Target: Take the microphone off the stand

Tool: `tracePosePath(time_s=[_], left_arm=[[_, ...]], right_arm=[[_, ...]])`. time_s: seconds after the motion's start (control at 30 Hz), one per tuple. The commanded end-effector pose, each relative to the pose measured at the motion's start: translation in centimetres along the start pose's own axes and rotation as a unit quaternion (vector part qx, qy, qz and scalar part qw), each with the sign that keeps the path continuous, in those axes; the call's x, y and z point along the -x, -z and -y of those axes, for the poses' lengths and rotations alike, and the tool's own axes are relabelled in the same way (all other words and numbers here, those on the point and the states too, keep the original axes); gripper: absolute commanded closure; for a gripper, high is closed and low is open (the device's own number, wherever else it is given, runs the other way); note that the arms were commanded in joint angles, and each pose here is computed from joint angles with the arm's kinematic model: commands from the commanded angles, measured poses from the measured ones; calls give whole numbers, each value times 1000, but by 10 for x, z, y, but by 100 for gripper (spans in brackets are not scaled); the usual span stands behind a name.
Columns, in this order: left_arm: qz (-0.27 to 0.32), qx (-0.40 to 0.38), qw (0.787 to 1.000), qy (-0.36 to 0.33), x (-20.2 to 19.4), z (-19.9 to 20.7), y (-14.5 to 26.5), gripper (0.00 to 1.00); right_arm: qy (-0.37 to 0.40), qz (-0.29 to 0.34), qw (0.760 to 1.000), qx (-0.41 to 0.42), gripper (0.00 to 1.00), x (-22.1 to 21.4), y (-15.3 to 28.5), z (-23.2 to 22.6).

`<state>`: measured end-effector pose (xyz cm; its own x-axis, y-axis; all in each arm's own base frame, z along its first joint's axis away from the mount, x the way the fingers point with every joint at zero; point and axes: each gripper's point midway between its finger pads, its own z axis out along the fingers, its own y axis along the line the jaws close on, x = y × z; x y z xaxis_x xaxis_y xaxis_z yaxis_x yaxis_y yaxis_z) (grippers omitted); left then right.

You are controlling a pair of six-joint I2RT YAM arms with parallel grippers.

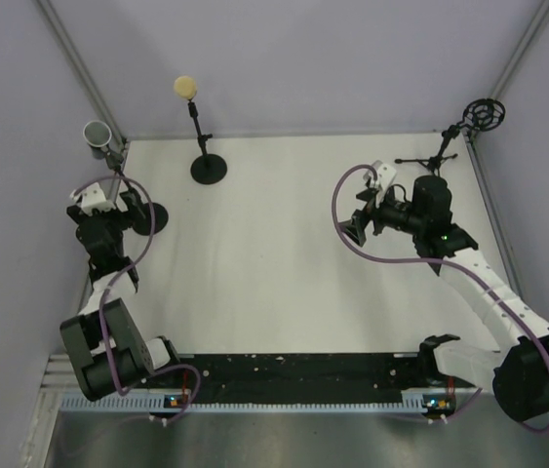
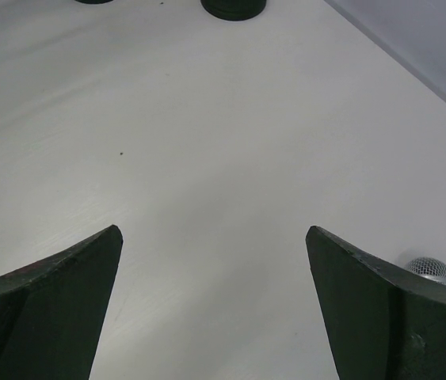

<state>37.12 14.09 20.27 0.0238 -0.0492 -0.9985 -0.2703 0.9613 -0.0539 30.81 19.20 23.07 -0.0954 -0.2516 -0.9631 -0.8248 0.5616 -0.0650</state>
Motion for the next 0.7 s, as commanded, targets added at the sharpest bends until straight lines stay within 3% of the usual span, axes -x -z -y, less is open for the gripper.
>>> tracePosePath(time_s=[0.0,0.33,0.67], left_arm=[[88,-16,996,-7,53,3,-18,1],[102,-47,994,-17,46,9,-37,2],[109,-89,990,-15,47,21,-53,19]], right_arm=[[32,24,999,1,2,15,1,-2],[38,13,999,-6,2,8,0,2],[43,5,999,-10,2,2,0,4]])
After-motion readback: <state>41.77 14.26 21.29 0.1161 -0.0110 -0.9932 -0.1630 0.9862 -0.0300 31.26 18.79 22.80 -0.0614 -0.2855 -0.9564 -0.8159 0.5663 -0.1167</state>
